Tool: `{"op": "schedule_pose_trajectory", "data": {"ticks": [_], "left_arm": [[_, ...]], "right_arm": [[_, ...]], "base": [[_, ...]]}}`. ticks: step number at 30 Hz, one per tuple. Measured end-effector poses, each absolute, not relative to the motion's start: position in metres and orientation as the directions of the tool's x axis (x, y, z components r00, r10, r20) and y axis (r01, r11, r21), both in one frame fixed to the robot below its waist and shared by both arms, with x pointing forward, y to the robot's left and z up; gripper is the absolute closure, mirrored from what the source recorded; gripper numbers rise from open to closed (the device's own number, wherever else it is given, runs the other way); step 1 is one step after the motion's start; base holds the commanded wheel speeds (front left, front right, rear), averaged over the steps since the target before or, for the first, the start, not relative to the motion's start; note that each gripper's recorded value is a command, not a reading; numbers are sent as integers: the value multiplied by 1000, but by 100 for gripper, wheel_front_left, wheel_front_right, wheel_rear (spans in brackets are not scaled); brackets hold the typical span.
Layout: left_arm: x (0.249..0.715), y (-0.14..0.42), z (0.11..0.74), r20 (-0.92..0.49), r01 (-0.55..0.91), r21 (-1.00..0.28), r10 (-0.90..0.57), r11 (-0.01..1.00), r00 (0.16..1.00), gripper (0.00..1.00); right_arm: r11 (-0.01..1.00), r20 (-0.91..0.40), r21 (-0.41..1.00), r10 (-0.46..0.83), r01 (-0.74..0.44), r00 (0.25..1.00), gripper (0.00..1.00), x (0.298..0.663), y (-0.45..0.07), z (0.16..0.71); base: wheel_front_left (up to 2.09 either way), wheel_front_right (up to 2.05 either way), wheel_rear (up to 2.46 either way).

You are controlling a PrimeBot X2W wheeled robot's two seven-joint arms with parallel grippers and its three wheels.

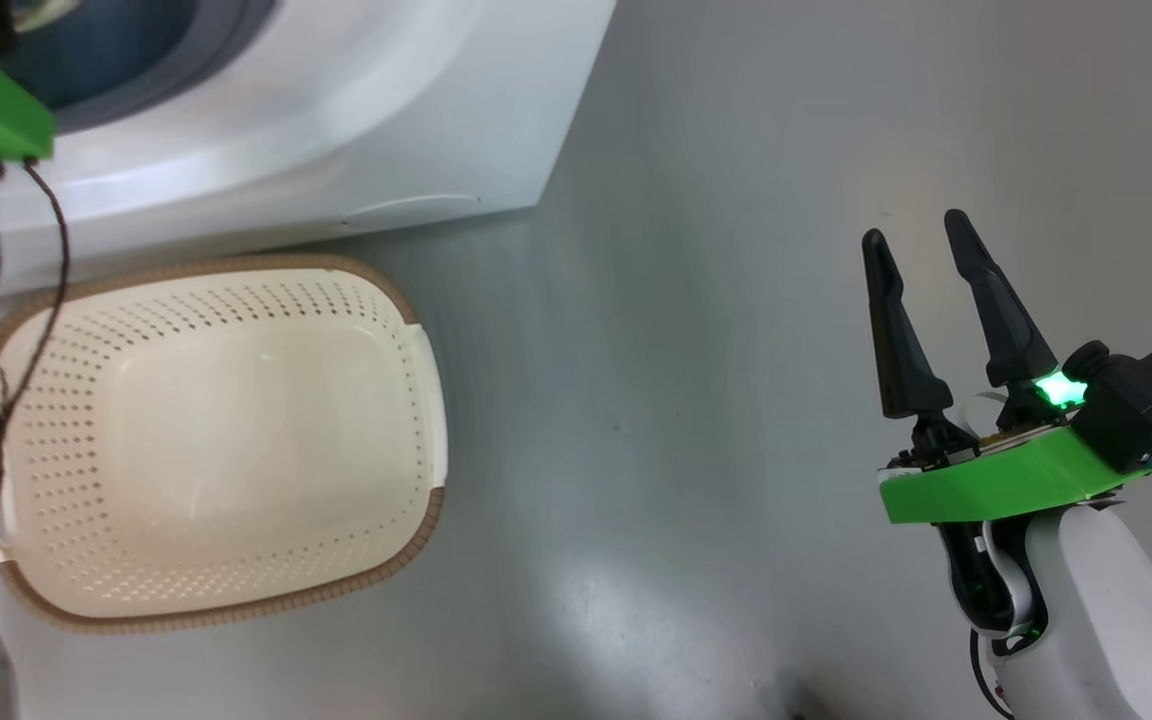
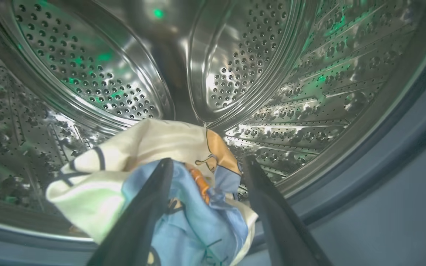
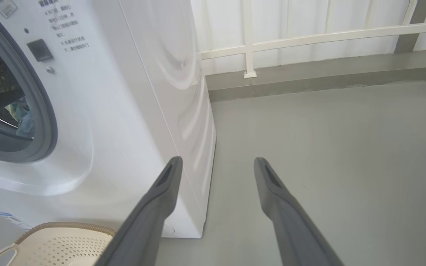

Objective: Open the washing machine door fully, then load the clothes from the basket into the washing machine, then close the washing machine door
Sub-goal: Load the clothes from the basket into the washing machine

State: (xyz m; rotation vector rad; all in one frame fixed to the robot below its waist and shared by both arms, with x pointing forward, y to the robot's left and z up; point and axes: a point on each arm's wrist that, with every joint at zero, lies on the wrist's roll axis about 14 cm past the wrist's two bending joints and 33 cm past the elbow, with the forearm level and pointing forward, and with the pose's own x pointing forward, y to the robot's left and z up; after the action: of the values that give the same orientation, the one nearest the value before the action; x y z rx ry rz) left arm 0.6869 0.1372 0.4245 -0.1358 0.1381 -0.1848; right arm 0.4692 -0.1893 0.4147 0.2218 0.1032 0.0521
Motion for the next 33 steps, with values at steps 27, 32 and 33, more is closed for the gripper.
{"op": "schedule_pose_trajectory", "data": {"ticks": [27, 32, 33], "left_arm": [[560, 168, 478, -20, 138, -144, -142, 980, 990, 0], [529, 180, 482, -11, 108, -143, -111, 984, 994, 0], [522, 183, 483, -12, 103, -140, -106, 985, 994, 0]], "right_arm": [[975, 2, 193, 114, -112, 994, 0, 432, -183, 471], [973, 10, 184, 136, -136, 991, 0, 423, -179, 477], [973, 12, 184, 140, -140, 990, 0, 421, -177, 478]], "base": [[0, 0, 0], [0, 0, 0], [0, 0, 0]]}}
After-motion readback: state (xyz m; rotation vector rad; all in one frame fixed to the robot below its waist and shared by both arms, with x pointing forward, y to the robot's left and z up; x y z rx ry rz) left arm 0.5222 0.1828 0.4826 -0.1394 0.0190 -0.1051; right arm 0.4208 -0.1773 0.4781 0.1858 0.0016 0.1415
